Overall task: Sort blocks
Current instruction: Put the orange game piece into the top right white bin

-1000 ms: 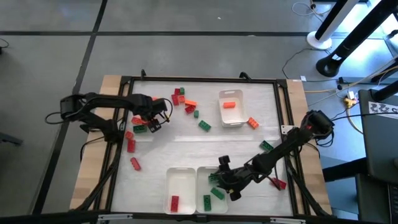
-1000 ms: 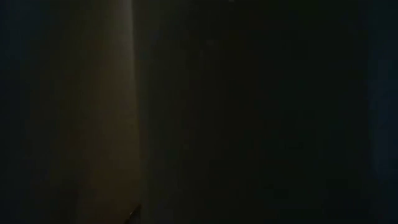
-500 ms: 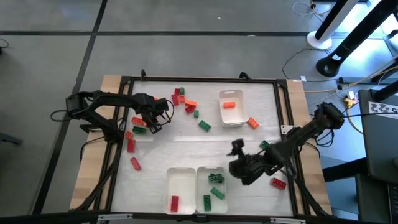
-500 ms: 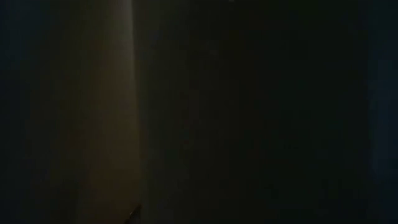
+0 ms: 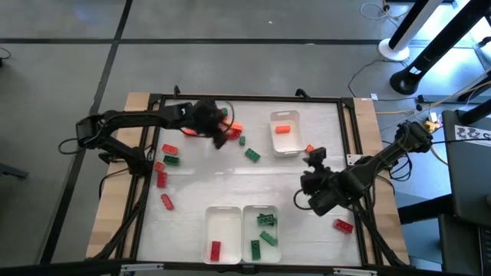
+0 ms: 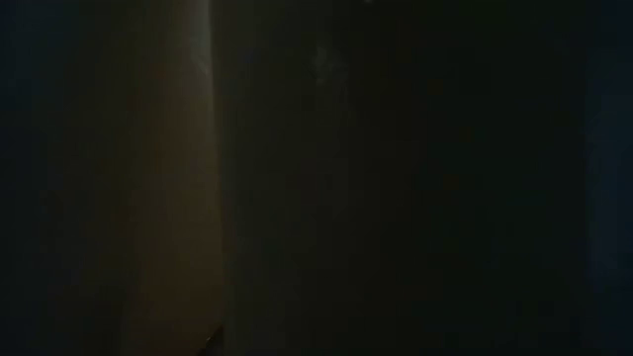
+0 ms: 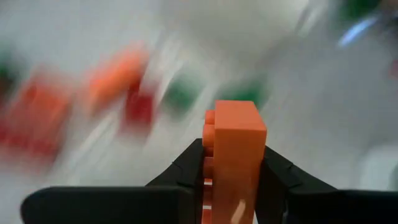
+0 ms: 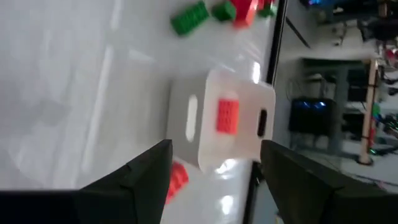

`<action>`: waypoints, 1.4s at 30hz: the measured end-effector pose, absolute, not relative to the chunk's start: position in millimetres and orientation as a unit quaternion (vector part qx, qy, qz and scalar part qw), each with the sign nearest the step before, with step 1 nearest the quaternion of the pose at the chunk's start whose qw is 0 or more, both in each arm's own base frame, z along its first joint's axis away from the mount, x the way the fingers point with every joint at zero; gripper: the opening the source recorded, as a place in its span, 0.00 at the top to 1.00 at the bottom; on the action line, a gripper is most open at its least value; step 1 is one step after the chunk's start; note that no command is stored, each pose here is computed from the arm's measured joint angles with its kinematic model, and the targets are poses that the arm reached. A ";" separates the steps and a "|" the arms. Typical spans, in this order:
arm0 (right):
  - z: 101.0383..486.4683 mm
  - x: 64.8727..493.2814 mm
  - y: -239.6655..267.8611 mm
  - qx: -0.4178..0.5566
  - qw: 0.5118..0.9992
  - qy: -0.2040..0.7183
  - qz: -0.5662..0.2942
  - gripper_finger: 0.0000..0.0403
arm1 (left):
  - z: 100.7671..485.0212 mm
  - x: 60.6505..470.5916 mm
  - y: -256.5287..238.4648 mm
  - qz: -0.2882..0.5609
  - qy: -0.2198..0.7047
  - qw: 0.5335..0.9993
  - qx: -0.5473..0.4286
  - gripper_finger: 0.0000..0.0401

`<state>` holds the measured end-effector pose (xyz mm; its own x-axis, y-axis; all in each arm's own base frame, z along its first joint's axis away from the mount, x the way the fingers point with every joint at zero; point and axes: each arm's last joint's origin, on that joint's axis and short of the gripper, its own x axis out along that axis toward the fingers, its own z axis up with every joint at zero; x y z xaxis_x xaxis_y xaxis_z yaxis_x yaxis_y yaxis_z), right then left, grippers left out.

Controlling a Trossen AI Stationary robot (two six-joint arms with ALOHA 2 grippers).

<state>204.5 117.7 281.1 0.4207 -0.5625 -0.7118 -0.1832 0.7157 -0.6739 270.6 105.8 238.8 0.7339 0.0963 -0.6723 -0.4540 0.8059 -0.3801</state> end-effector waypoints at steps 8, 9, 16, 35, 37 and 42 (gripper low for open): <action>253.3 180.5 96.3 -0.347 0.732 0.556 -0.186 0.40 | 259.7 327.2 100.7 0.074 0.087 0.971 -0.208 0.81; 250.3 176.5 91.7 -0.330 0.734 0.559 -0.198 0.40 | 259.4 334.9 100.1 0.068 0.074 0.974 -0.204 0.81; 243.6 154.2 60.6 -0.241 0.753 0.555 -0.258 0.40 | 246.1 406.7 105.7 0.054 0.059 0.985 -0.156 0.81; 184.1 151.8 5.7 -0.085 0.738 0.607 -0.280 0.40 | 205.7 465.6 127.1 0.113 0.081 0.986 -0.092 0.47; 182.1 158.1 -0.6 -0.064 0.751 0.604 -0.257 0.40 | 207.7 465.6 125.9 0.111 0.078 0.986 -0.091 0.46; 181.9 165.6 -20.6 -0.009 0.764 0.600 -0.236 0.40 | 208.5 465.6 121.8 0.107 0.086 0.986 -0.092 0.46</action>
